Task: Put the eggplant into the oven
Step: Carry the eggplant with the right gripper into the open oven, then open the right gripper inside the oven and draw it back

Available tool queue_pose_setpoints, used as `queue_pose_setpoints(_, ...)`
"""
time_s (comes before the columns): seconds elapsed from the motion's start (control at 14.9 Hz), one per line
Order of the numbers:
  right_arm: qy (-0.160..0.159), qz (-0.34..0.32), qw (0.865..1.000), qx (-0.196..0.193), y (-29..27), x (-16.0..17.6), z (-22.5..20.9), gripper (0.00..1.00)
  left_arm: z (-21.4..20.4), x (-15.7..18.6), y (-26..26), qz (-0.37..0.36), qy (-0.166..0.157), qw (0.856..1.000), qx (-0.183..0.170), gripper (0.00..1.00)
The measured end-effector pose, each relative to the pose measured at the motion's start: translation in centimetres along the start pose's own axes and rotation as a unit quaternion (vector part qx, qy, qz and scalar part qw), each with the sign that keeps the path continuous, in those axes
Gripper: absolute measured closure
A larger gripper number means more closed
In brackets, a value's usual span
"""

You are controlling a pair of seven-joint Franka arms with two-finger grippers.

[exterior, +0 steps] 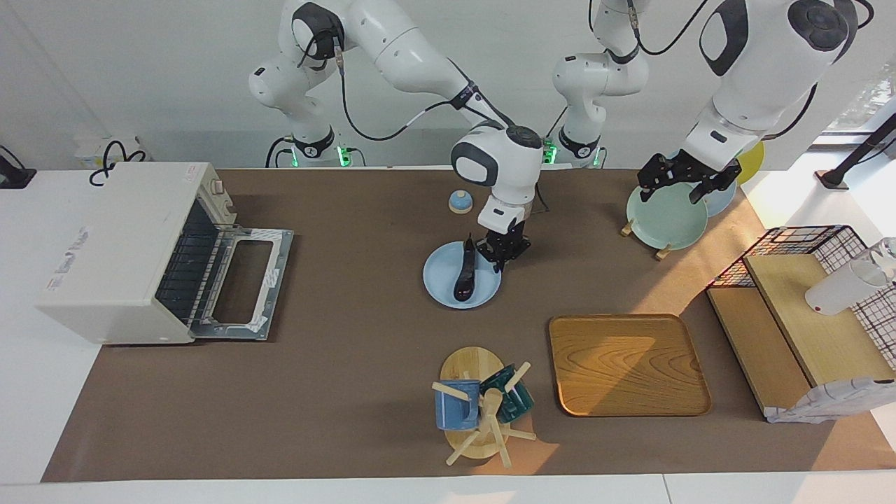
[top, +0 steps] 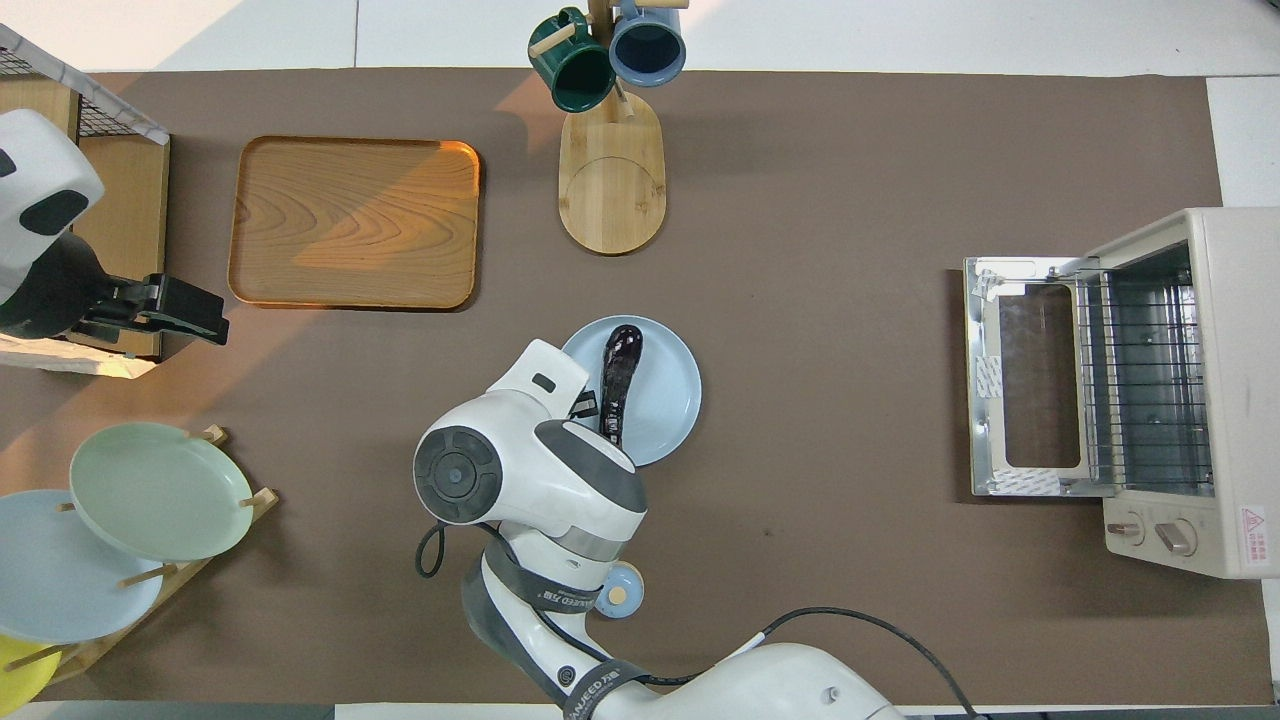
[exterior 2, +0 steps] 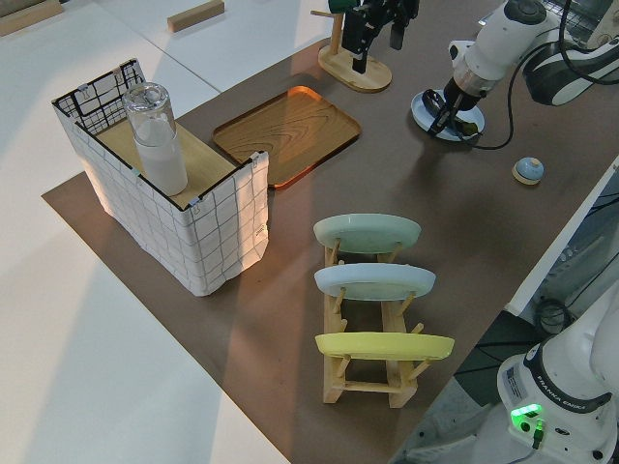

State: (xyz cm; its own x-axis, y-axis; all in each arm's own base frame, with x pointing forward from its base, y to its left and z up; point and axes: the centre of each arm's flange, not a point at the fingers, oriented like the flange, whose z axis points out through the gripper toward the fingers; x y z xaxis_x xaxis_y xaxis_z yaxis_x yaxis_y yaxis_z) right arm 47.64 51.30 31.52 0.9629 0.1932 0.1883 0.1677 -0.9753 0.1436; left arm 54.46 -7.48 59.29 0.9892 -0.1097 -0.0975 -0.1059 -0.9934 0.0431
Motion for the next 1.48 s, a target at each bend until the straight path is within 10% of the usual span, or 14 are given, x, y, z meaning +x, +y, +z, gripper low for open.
queue_pose_setpoints(0.47,-0.059,-0.051,0.994,-0.072,16.3,5.6,-4.6,0.97,-0.6,-1.0,0.0,0.000,-0.007,1.000,0.001,0.00)
queue_pose_setpoints(0.81,-0.129,-0.047,0.988,-0.073,34.7,1.0,-4.6,0.97,-0.8,-1.2,0.0,-0.001,-0.007,1.000,0.001,0.00)
queue_pose_setpoints(1.48,-0.165,-0.045,0.985,-0.004,56.9,-5.6,-0.6,0.97,-0.8,-1.2,-0.1,-0.002,-0.007,1.000,0.001,0.00)
